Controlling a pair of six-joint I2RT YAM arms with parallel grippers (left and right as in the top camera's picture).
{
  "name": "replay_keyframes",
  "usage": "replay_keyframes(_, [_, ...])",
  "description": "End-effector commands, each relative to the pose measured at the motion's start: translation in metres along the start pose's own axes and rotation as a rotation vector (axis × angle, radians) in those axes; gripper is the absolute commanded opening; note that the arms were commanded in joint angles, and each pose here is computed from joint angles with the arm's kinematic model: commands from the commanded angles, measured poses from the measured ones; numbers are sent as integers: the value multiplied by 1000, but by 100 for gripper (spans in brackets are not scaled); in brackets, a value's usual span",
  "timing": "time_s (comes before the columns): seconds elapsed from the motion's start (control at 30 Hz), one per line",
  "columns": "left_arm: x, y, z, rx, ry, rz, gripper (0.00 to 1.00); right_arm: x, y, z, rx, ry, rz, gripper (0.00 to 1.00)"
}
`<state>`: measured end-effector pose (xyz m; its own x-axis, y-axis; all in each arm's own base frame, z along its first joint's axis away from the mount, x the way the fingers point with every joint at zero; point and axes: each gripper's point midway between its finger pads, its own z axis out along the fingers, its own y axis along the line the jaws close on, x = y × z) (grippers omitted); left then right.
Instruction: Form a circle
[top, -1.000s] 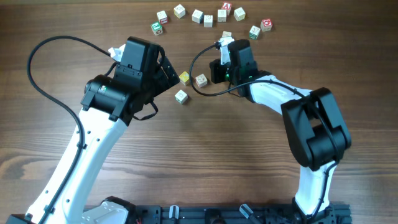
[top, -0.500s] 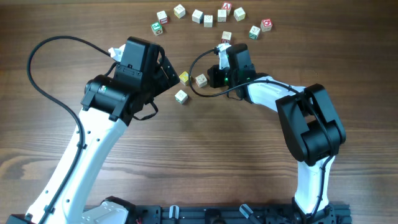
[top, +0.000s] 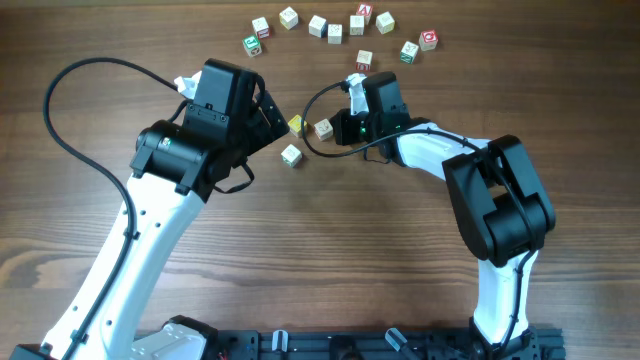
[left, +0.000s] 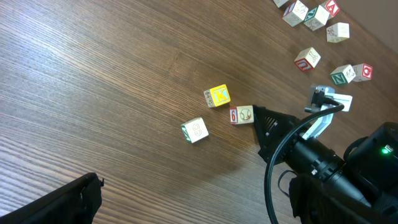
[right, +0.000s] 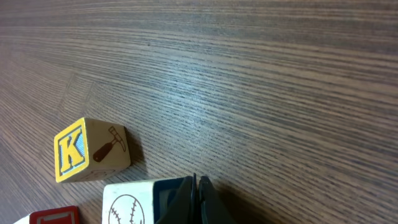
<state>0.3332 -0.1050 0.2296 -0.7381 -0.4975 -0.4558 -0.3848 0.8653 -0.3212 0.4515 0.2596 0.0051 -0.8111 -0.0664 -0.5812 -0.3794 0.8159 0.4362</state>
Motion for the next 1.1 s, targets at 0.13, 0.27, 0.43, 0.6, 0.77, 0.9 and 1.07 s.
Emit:
replay_keyframes(0.13, [1,1,1,-4,4,-11,100,10,5,5,-32,30,21,4])
replay_keyframes(0.27, [1,1,1,-4,4,-11,100,11,9,5,-56,40,28,4])
replay_keyframes(0.43, [0,1,1,-4,4,-11,100,12,9,5,-53,44,69,4])
replay_keyframes(0.6, [0,1,1,-4,4,-11,100,16,7,5,-43,60,128,4])
replay_keyframes(0.77, [1,1,1,-4,4,-11,100,20,2,5,-11,71,197,4])
replay_keyframes(0.9, [1,1,1,-4,4,-11,100,20,2,5,-13,73,203,4])
replay_keyframes(1.07, [1,1,1,-4,4,-11,100,20,3,5,-16,74,202,4])
